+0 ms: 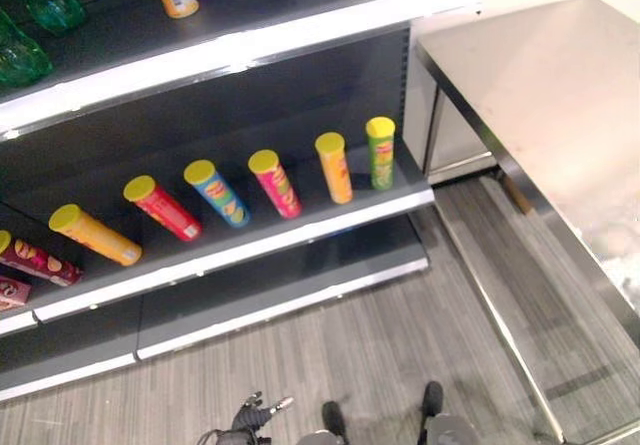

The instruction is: Put the goods on the table back onto the shelves and tidy them up.

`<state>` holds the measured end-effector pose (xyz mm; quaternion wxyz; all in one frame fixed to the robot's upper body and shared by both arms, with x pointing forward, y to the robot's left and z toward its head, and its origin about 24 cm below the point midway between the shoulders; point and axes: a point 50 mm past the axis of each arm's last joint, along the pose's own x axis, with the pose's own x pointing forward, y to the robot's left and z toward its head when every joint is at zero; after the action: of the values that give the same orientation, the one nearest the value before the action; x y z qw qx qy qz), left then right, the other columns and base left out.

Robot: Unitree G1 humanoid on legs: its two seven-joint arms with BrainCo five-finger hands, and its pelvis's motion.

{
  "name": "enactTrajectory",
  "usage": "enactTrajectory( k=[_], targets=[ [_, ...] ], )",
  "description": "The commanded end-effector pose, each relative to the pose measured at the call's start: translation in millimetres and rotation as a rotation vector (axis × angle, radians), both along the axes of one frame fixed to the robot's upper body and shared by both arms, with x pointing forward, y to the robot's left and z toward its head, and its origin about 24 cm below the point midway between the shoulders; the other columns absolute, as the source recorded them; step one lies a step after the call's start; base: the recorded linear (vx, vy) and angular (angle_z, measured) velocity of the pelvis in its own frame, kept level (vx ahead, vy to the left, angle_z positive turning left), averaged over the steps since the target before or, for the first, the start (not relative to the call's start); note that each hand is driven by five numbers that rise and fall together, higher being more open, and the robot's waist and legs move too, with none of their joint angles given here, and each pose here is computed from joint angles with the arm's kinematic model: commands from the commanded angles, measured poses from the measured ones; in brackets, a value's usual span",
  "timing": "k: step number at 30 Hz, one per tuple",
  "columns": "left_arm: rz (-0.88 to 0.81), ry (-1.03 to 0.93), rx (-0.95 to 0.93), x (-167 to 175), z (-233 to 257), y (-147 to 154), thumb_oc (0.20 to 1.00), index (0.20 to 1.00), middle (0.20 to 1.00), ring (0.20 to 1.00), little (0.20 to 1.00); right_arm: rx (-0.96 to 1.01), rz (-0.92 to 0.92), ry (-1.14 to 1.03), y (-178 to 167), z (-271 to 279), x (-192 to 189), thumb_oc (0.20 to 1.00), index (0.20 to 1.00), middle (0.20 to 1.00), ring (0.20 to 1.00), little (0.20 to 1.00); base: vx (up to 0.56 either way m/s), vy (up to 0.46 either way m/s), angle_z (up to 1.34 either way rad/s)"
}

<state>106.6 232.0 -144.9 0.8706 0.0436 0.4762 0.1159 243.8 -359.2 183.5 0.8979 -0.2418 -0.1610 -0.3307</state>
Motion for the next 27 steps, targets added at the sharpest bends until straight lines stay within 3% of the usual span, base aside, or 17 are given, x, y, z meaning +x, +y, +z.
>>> enactTrajectory(
  k=[1,12,27],
  targets=[
    [0.022,-0.085,0.057,20.4,13.7,20.6,1.000,1.000,1.000,1.000,1.000,-0.207,0.106,-0.253,22.3,64.5,1.4,0.200,0.200,0.200,0.200,0.200,-0.07,-0.135,0.16],
    [0.032,-0.054,0.040,15.7,8.5,17.1,1.000,1.000,1.000,1.000,1.000,-0.314,0.220,-0.370,48.5,102.9,-1.4,0.200,0.200,0.200,0.200,0.200,0.07,0.134,0.35],
    [0.039,0.007,0.130,-6.1,12.4,50.8,1.000,1.000,1.000,1.000,1.000,-0.375,0.420,-0.454,84.5,143.5,9.5,0.200,0.200,0.200,0.200,0.200,0.08,0.240,0.08]
  ],
)
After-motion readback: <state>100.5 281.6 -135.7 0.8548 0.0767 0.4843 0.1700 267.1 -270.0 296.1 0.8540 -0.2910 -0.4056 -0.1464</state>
